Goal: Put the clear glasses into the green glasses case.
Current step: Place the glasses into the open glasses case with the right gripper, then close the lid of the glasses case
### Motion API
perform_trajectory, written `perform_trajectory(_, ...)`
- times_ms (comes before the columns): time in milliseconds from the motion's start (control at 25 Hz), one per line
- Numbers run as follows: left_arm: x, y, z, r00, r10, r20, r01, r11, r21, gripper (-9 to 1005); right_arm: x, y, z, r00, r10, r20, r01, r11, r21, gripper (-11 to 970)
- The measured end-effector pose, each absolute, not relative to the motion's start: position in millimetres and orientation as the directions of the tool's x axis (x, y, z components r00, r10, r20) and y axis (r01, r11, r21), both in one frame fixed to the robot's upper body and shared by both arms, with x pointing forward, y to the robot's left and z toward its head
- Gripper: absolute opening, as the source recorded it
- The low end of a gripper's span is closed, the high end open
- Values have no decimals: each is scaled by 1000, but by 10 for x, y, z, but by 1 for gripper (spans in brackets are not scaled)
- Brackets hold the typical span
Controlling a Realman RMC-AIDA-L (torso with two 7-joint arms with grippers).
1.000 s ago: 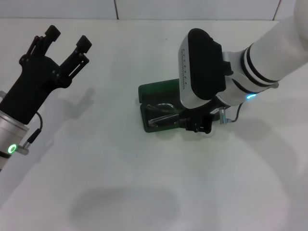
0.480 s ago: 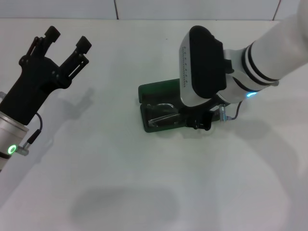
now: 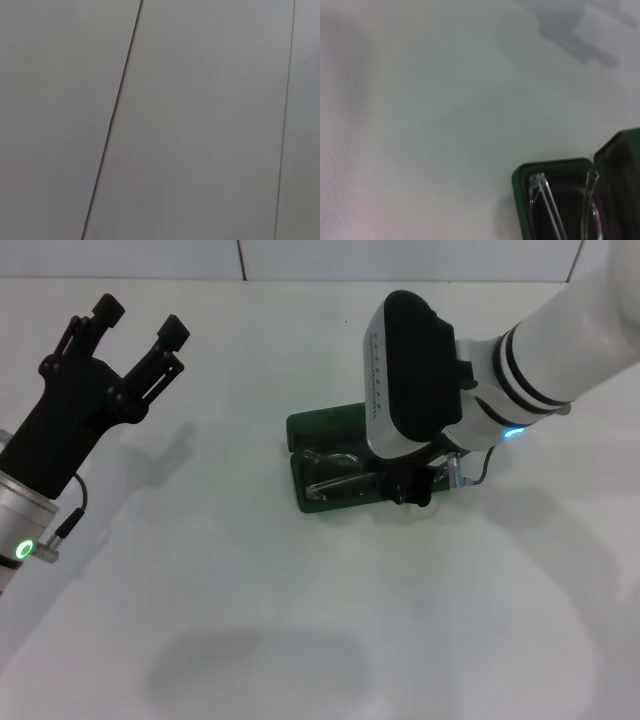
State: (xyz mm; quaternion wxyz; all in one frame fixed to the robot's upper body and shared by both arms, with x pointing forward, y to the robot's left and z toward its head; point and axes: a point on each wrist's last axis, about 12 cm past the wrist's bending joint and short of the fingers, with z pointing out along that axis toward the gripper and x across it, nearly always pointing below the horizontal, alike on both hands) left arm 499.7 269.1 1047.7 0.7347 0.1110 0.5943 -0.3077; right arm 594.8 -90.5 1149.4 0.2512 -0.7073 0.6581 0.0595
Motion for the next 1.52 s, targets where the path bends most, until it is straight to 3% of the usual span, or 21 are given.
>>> perform_trajectory(1080, 5005, 2700, 10486, 111, -315, -943, 584, 788, -195, 888, 5970, -915, 11519, 116, -893, -434, -958, 15, -286, 239)
perform_trajectory(1320, 5004, 2712, 10484, 111, -317, -942, 578, 792, -199, 888, 5822, -1190, 11779, 109, -831, -545, -950, 73, -302, 240)
perform_trajectory(1520, 5005, 2719, 10487, 117, -314, -942, 574, 796, -194, 888, 5714, -1586, 11819, 92, -705, -704, -952, 144, -268, 240)
